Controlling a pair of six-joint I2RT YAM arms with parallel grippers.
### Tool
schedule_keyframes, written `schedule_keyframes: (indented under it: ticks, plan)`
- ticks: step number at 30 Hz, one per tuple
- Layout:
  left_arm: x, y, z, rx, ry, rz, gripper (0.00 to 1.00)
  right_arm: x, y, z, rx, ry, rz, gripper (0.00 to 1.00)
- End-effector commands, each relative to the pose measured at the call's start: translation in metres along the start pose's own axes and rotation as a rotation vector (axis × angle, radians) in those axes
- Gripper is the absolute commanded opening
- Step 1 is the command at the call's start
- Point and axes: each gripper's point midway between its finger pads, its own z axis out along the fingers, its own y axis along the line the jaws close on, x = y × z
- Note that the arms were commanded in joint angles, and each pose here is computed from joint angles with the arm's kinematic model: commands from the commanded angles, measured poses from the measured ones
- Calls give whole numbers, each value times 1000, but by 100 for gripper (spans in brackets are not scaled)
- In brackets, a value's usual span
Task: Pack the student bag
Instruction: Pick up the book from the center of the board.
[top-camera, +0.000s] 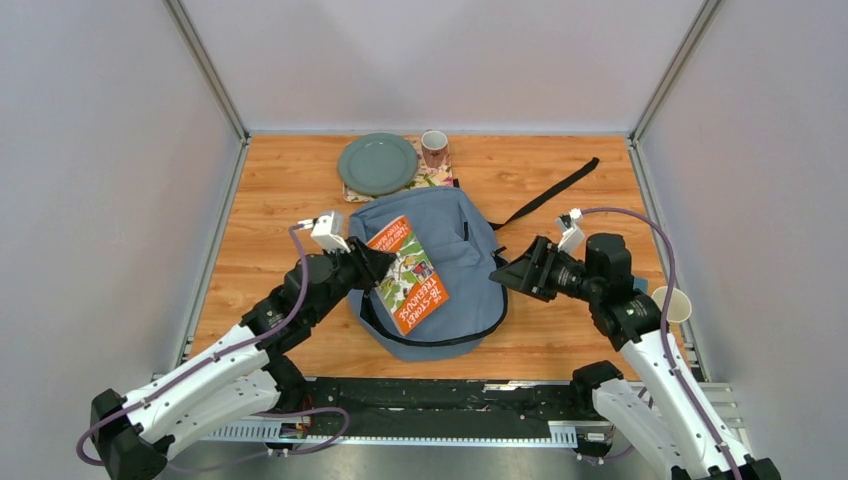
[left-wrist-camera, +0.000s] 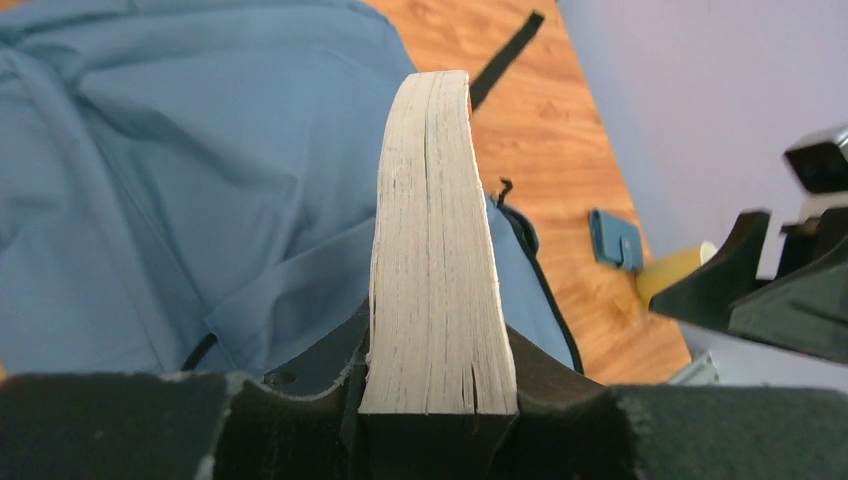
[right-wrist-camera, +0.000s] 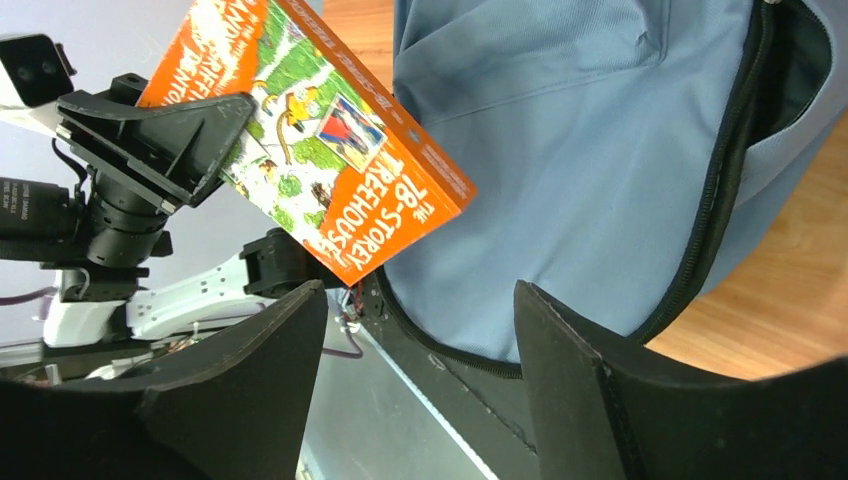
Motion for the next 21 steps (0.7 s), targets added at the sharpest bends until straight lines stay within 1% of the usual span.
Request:
schedule_keyframes:
  ticks: [1, 5, 8, 11, 14, 17, 21]
  plan:
    - [-50, -11, -12, 25, -216, -112, 0, -5, 23, 0, -123, -45, 20, 72]
    - [-54, -21, -15, 78, -227, -129, 0, -1, 35, 1, -158, -30, -11, 74]
    - [-49, -40, -12, 149, -160, -101, 0, 4, 52, 4, -212, -4, -41, 75]
    - [-45, -58, -13, 231, -123, -102, 0, 11, 71, 6, -270, 25, -82, 75]
    - [-44, -71, -11, 291, -107, -100, 0, 18, 81, 12, -295, 58, -101, 75]
    - [-40, -83, -10, 345, -67, -86, 0, 26, 81, 22, -287, 86, -101, 75]
    - [-43, -101, -14, 432, -63, -87, 0, 38, 77, 33, -266, 130, -101, 76]
